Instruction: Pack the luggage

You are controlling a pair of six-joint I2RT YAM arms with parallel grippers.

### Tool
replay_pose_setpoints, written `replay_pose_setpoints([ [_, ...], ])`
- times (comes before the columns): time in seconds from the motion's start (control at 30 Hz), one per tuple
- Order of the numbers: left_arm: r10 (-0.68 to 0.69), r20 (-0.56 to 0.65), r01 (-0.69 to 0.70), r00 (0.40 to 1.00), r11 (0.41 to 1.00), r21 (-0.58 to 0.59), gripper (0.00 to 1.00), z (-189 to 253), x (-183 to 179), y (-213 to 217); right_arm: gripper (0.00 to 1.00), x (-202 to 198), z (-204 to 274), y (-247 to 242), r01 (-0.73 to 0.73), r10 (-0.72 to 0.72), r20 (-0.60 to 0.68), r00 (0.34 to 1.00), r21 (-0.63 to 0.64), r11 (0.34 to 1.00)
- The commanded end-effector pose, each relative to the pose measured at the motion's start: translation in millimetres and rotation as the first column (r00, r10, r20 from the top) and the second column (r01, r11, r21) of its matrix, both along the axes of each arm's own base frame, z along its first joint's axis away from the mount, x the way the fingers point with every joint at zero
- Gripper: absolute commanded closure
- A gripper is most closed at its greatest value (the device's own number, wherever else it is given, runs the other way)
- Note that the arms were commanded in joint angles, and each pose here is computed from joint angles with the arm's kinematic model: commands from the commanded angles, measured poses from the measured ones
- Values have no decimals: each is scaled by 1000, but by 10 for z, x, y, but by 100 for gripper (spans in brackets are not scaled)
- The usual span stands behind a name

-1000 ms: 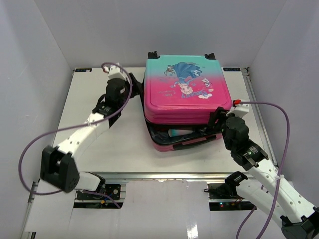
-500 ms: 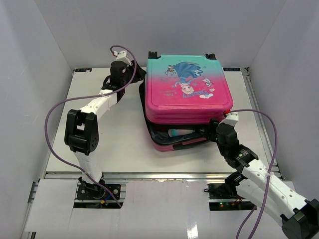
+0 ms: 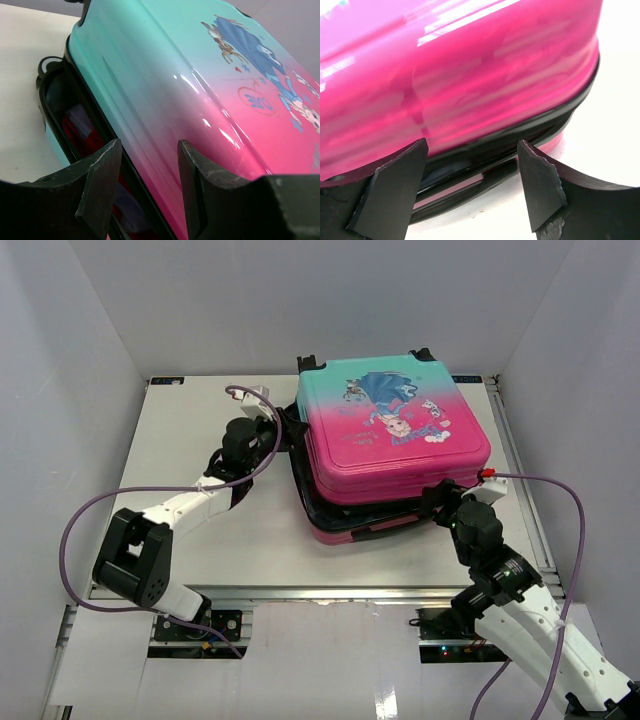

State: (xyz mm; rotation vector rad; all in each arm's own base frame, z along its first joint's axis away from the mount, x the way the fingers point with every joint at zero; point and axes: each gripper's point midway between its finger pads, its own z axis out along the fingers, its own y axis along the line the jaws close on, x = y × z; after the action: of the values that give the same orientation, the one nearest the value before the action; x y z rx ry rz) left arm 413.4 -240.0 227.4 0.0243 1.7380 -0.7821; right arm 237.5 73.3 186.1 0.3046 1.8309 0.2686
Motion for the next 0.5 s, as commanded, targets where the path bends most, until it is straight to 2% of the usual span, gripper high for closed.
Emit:
replay_pose_setpoints([
  [0.0, -217, 72, 223, 973, 972, -75, 41, 268, -583, -565, 19, 13, 178, -38, 39, -39, 18, 999, 32, 999],
  [0.4, -230, 158, 245, 960, 966, -85, 40, 392, -1090, -380, 16, 74, 109, -88, 89, -89, 12, 996, 15, 996],
  [0.47, -185, 168, 200, 968, 976, -82, 38, 468, -1078, -286, 16, 89, 98, -145, 126, -126, 5, 992, 2, 992],
])
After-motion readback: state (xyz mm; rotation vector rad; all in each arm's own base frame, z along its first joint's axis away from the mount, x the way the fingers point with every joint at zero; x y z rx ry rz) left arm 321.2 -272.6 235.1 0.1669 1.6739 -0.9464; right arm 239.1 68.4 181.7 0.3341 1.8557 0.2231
